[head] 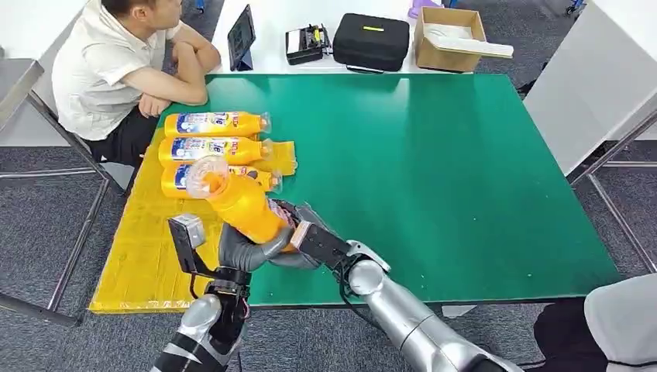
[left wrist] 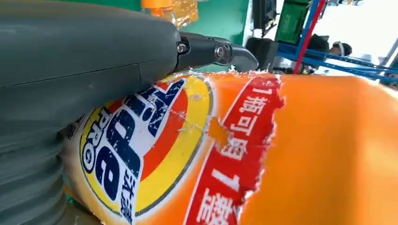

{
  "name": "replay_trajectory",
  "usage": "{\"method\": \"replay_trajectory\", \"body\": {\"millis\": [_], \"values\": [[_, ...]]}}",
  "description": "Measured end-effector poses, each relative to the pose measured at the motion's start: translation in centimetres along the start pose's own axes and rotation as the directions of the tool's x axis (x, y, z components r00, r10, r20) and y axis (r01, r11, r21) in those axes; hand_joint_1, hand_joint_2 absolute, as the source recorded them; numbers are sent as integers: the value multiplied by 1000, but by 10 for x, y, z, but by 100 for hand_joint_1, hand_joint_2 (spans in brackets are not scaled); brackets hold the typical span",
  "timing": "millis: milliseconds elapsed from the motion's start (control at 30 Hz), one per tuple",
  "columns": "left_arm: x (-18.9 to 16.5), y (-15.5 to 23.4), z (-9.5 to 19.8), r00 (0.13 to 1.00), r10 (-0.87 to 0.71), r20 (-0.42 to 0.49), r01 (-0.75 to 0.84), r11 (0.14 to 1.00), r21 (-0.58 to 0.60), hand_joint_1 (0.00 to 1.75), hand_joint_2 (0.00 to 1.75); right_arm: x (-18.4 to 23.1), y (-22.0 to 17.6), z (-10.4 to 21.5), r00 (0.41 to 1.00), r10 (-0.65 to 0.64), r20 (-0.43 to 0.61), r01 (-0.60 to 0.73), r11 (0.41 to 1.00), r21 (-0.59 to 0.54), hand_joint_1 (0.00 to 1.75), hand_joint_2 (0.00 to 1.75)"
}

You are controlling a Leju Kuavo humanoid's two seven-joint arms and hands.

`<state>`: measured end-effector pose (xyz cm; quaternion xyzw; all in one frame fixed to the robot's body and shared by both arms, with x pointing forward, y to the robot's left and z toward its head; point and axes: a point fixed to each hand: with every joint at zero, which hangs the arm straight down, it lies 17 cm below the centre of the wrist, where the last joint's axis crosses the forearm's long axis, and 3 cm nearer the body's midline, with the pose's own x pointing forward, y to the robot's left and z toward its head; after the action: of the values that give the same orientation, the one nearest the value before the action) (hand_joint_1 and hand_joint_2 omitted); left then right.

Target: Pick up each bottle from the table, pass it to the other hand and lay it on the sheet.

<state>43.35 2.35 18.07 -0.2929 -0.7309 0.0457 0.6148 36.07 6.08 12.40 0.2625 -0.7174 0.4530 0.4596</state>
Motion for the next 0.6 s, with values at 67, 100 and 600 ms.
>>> {"method": "replay_trajectory", "body": {"millis": [67,100,600], "values": [[0,-1,1,999,41,-7,-41,999,-6,175,175,0,1,-1,1000,3,-2,-3,1000,7,175,175],[2,-2,2,997,70,-9,-70,997,-14,175,175,-1,1,-1,1000,4,-2,-4,1000,9,175,175],[13,21,3,999,-20,51,16,996,83,175,175,-15,6,-1,996,83,-39,-85,994,-62,0,175]]}}
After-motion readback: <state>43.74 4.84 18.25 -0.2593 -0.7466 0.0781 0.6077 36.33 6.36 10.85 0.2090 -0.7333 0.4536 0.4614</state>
